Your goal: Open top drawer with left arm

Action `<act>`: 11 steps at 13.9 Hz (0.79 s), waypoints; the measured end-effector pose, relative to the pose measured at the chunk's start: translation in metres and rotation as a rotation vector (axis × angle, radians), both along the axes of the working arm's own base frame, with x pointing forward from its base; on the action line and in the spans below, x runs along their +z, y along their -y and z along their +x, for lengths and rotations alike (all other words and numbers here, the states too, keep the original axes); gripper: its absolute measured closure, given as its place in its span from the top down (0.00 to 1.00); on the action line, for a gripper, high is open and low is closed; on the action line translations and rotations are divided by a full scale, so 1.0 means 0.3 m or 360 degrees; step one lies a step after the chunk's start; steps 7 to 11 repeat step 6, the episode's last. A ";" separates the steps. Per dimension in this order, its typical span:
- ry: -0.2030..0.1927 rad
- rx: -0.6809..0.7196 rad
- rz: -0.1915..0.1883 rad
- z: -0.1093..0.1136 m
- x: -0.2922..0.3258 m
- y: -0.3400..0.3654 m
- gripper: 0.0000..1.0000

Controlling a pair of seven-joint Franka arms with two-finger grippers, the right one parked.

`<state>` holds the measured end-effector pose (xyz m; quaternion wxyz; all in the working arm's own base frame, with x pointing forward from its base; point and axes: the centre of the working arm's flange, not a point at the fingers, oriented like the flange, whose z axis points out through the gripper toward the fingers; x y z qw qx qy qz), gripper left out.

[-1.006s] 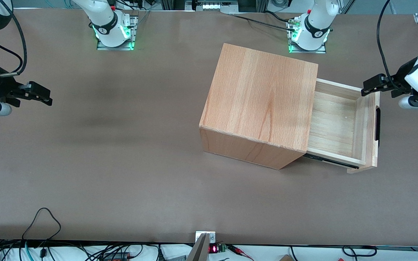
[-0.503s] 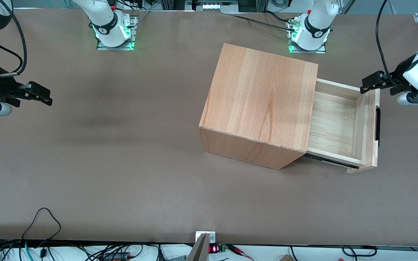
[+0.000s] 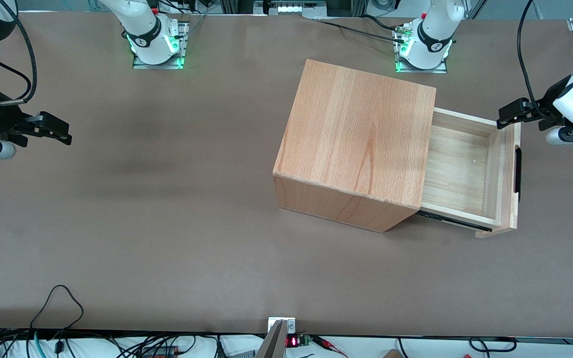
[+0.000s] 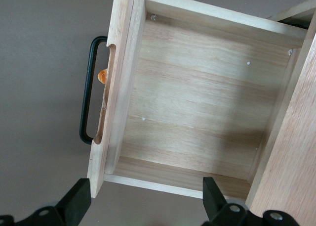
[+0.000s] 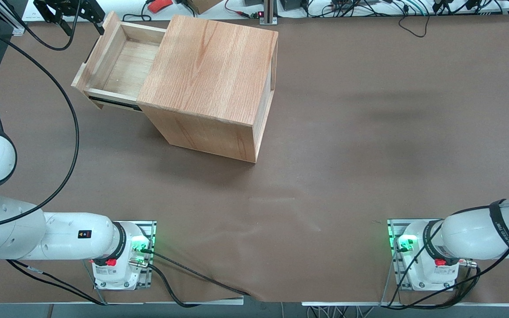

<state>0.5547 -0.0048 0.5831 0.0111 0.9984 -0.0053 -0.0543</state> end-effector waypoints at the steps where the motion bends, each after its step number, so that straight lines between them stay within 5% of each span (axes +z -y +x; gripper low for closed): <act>1: 0.0002 0.0000 0.0000 0.001 0.001 0.000 1.00; 11: 0.0005 0.0002 0.0001 0.001 0.000 0.000 1.00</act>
